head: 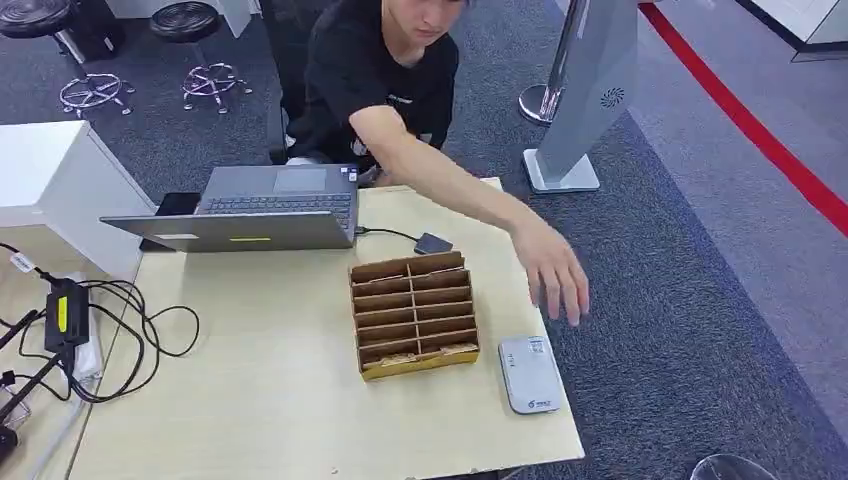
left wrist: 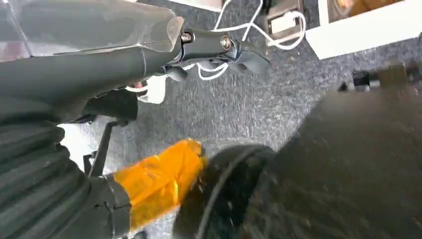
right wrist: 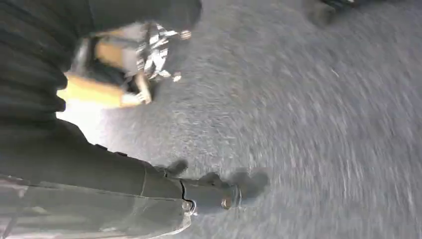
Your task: Pass the card to the sensor for recognition and then transmit it.
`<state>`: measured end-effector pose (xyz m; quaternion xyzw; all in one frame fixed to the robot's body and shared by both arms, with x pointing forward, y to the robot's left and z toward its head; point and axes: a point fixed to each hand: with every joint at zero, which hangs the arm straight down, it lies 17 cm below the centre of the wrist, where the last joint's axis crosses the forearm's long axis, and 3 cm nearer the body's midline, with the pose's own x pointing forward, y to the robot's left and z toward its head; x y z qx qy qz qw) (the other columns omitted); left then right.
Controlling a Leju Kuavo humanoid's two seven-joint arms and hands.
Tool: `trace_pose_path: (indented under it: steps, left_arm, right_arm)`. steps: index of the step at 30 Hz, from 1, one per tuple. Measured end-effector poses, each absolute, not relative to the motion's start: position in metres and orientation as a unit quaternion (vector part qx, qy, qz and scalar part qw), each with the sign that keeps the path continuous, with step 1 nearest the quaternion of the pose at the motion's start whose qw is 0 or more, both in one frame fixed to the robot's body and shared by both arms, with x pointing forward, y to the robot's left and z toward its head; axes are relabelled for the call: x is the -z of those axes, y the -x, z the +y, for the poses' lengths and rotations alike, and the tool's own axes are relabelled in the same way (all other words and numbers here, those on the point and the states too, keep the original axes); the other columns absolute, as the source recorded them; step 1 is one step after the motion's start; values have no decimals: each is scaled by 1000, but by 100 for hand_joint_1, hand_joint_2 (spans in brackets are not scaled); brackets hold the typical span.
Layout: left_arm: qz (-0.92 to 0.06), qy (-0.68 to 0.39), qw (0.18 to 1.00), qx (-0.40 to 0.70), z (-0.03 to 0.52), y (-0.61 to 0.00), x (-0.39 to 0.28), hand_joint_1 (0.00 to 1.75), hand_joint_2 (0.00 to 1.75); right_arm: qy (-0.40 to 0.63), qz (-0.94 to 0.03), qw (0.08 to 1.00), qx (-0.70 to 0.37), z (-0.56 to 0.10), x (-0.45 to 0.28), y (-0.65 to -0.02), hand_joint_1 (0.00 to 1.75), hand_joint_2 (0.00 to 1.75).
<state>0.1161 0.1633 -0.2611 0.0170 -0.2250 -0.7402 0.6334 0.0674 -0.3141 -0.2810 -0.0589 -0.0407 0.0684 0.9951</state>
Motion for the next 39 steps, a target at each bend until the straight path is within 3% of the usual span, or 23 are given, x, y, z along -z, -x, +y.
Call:
trace_pose_path:
  steps: [1,2,3,5,10,13,17,29,34,39]
  left_arm:
    - [-227,-21,628,744,164,-118,261,0,175]
    - [-229,-24,619,751,163,-120,260,0,175]
    - [-229,-26,607,761,163,-120,260,0,175]
    - [-217,-15,581,784,162,-114,261,0,175]
    - [-189,-8,524,830,159,-94,265,0,175]
    - [-187,-15,490,851,154,-96,264,0,175]
    - [-205,9,560,803,149,-95,262,0,175]
    - [-218,19,624,750,155,-99,261,0,175]
    - [-255,32,777,575,163,-126,255,0,175]
    - [-268,14,840,472,181,-142,254,0,175]
  right_arm:
    - [66,-44,995,-60,-316,281,-69,148,175]
    - [64,-46,996,-52,-313,281,-70,96,175]
    - [55,-44,996,-53,-308,281,-68,0,175]
    - [25,-27,997,-71,-297,281,-61,0,175]
    - [135,-34,989,-43,-338,280,-68,0,175]
    - [124,-55,990,-24,-340,279,-77,0,175]
    - [29,-50,993,-99,-299,280,-69,0,175]
    - [5,-49,990,-131,-276,280,-64,0,175]
    - [53,-61,992,-96,-296,281,-73,0,175]
    - [175,-82,981,-16,-353,276,-86,0,175]
